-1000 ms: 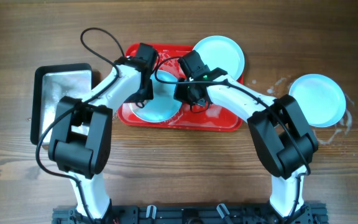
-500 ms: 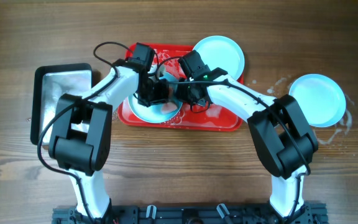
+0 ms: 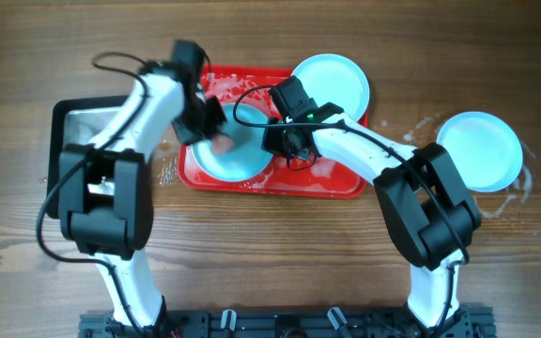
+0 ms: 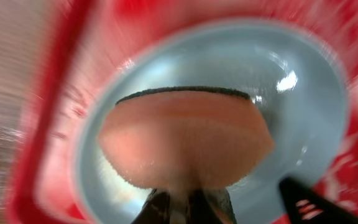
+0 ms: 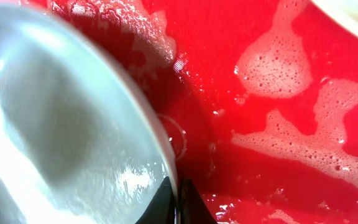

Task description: Clean dirty plates on tray and stack at the side

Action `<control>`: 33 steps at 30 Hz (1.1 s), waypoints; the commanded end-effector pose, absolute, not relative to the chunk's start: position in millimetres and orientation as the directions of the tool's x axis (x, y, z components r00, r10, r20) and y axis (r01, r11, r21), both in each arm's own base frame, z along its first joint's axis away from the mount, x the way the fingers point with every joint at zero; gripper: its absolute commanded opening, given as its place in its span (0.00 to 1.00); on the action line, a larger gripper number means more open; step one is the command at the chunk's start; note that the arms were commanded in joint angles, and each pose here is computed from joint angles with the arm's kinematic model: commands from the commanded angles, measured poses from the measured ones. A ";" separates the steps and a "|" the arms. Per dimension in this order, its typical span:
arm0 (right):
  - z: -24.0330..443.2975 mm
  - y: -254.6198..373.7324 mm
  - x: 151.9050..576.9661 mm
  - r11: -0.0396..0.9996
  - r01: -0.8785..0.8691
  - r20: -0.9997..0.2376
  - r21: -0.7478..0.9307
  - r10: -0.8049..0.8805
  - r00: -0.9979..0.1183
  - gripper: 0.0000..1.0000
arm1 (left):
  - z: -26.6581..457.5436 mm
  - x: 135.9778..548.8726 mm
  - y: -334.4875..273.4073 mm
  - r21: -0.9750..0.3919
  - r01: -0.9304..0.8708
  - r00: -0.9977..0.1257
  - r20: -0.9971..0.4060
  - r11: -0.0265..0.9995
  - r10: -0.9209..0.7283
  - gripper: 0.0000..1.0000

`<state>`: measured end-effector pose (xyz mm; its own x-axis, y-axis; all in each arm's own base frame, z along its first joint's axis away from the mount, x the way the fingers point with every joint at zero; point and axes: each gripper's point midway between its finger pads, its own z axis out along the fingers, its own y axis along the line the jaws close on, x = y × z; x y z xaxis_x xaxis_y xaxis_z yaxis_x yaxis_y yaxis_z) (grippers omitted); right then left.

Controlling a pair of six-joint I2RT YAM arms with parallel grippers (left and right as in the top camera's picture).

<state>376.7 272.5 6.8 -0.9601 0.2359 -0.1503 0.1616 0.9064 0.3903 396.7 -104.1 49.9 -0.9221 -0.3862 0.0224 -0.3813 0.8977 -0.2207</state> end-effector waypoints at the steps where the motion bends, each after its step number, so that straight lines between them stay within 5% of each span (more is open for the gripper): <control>1: 2.7 268.3 378.4 0.907 0.163 -0.148 0.388 0.236 -0.960 0.04 | 109.6 423.1 -77.3 -0.245 -0.423 -0.881 -0.114 0.873 -0.459 0.04; 6: 34.4 266.7 388.1 0.901 0.084 -0.218 0.426 0.192 -0.957 0.04 | 142.7 421.4 -47.9 -0.271 -0.458 -0.845 -0.162 0.847 -0.509 0.04; 17: 192.7 189.0 390.5 0.881 0.075 -0.455 0.468 0.312 -0.834 0.04 | 152.1 408.1 -31.7 -0.251 -0.451 -0.855 -0.155 0.856 -0.496 0.04; 24: 223.5 64.4 358.4 0.836 0.419 -0.468 0.356 0.547 -0.694 0.04 | 152.8 409.5 -47.4 -0.257 -0.416 -0.871 -0.165 0.873 -0.463 0.04; 33: 205.7 -89.7 312.4 0.569 0.789 -0.424 0.233 0.789 -0.444 0.04 | 149.9 416.6 -93.1 -0.270 -0.306 -0.906 -0.211 0.913 -0.366 0.04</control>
<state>328.1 -48.5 209.0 -0.5476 0.7293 -0.4102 0.6967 0.6689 0.2591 413.4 -78.1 143.3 -0.8937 -0.4158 -0.1684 -0.3630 0.8908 -0.2732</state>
